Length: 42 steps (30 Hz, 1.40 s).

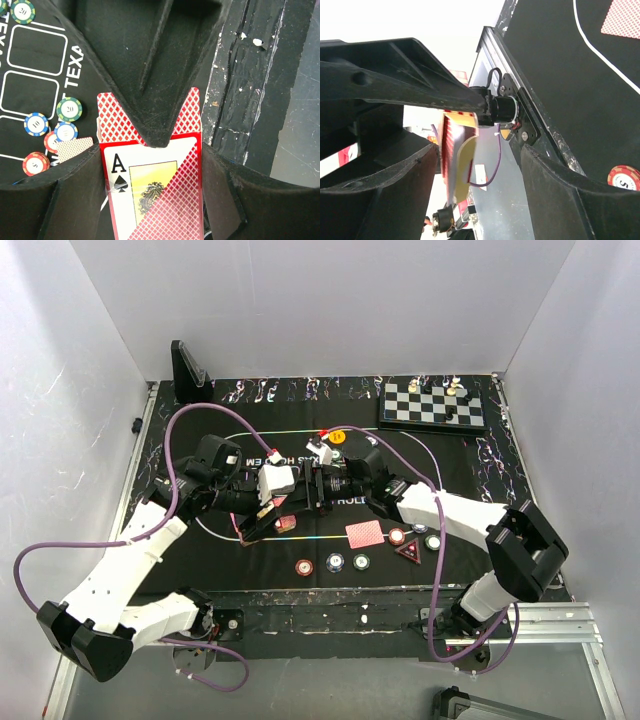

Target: Distribute texas hold em gaming equipment

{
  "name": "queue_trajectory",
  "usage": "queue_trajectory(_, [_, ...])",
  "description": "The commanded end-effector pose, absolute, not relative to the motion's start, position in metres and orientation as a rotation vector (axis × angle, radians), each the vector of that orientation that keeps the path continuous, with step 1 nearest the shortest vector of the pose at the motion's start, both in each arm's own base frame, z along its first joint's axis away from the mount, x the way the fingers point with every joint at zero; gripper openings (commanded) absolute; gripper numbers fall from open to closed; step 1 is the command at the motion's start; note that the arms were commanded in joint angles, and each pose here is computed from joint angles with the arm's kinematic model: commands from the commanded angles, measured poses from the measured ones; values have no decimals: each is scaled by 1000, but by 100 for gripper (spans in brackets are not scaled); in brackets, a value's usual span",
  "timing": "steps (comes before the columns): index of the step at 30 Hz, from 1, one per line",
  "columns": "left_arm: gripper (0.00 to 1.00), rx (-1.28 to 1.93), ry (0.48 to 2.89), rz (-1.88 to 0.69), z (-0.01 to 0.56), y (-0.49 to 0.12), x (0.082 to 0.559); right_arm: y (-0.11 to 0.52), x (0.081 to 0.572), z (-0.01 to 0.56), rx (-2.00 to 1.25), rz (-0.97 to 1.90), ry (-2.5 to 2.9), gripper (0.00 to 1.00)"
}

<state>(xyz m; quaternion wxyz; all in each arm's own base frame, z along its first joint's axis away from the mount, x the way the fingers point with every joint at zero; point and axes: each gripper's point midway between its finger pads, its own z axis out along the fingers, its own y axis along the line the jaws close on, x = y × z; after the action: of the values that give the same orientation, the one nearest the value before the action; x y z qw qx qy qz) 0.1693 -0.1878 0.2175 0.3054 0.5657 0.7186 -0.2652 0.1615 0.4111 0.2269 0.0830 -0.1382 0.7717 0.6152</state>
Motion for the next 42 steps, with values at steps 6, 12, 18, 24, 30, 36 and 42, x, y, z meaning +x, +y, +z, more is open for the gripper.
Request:
queue_trajectory(6, [23,1481,1807,-717,243,-198,175,411,153,231,-432,1896,2266,66])
queue_trajectory(12, [23,1480,1811,-721,241,-197,173,402,155,227,-401,1884,2270,59])
queue_trajectory(18, [23,1477,1808,-724,243,-198,173,394,159,227,-366,1898,2261,52])
queue_trajectory(24, [23,1474,1810,-730,243,-199,173,388,160,227,-349,1891,2257,48])
queue_trajectory(30, [22,1473,1811,-731,243,-199,173,382,162,222,-326,1875,2275,46])
queue_trajectory(36, [22,1475,1811,-732,242,-198,171,369,169,228,-295,1853,2262,44])
queue_trajectory(42, [22,1478,1810,-727,240,-197,170,361,172,237,-275,1854,2243,35])
